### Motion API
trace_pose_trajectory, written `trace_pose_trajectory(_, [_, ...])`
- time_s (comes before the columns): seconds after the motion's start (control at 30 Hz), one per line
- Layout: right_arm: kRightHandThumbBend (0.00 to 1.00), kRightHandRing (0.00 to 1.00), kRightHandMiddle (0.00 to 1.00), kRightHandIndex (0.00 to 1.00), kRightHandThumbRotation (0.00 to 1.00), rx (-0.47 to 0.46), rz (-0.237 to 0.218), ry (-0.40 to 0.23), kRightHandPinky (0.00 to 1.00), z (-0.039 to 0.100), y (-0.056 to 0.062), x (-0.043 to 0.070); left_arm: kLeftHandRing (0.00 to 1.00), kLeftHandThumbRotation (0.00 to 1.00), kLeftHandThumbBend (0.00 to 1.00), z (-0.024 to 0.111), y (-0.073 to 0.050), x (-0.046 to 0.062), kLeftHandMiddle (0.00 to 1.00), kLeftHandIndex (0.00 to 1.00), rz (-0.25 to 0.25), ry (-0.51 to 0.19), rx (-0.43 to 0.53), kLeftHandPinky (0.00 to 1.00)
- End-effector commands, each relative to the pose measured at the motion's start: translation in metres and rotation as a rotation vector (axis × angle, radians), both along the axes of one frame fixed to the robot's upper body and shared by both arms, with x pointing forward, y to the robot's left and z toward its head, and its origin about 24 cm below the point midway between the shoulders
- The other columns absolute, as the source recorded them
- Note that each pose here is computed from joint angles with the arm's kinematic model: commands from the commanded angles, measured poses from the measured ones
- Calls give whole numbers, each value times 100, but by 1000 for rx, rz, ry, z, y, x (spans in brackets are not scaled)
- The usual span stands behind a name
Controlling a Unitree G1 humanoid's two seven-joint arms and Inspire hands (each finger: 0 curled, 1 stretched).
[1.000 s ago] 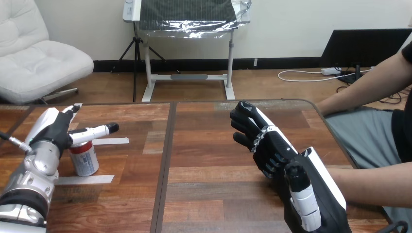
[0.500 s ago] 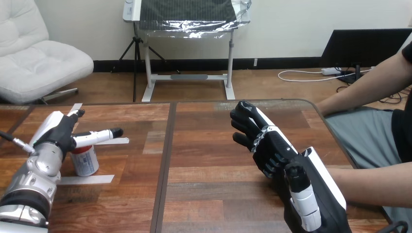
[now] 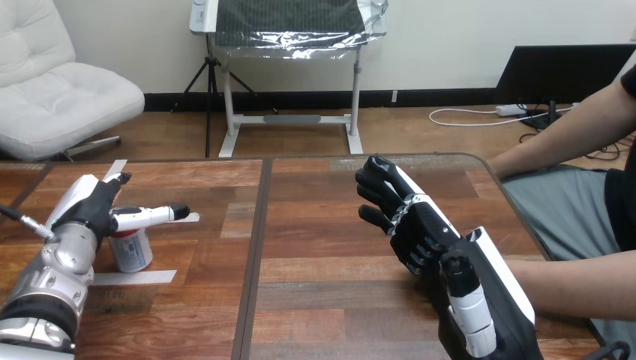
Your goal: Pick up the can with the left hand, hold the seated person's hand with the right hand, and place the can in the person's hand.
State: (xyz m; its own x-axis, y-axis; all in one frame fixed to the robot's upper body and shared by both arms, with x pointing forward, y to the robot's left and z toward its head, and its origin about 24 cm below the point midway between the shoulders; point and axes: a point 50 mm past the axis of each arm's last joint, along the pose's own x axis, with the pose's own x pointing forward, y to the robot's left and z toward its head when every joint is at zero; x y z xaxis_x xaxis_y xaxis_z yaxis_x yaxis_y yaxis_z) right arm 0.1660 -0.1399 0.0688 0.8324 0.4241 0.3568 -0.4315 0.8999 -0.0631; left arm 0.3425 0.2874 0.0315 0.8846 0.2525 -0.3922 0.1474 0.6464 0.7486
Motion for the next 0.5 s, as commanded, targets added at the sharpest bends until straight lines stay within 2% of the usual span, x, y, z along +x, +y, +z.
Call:
trace_pose_trajectory(0.0, [74,96,94,95,100,44,5,-108,93,18,3,7,99,47,93,6,-3,5,97,94,-17,-18,17,86])
trace_pose_trajectory(0.23, [76,96,95,95,100,48,9,-106,93,18,2,7,98,39,94,6,-2,5,96,94,-7,-14,12,88])
trace_pose_trajectory(0.47, [76,96,95,95,100,55,16,-106,92,17,3,8,99,32,94,6,-1,5,97,95,-2,-6,14,97])
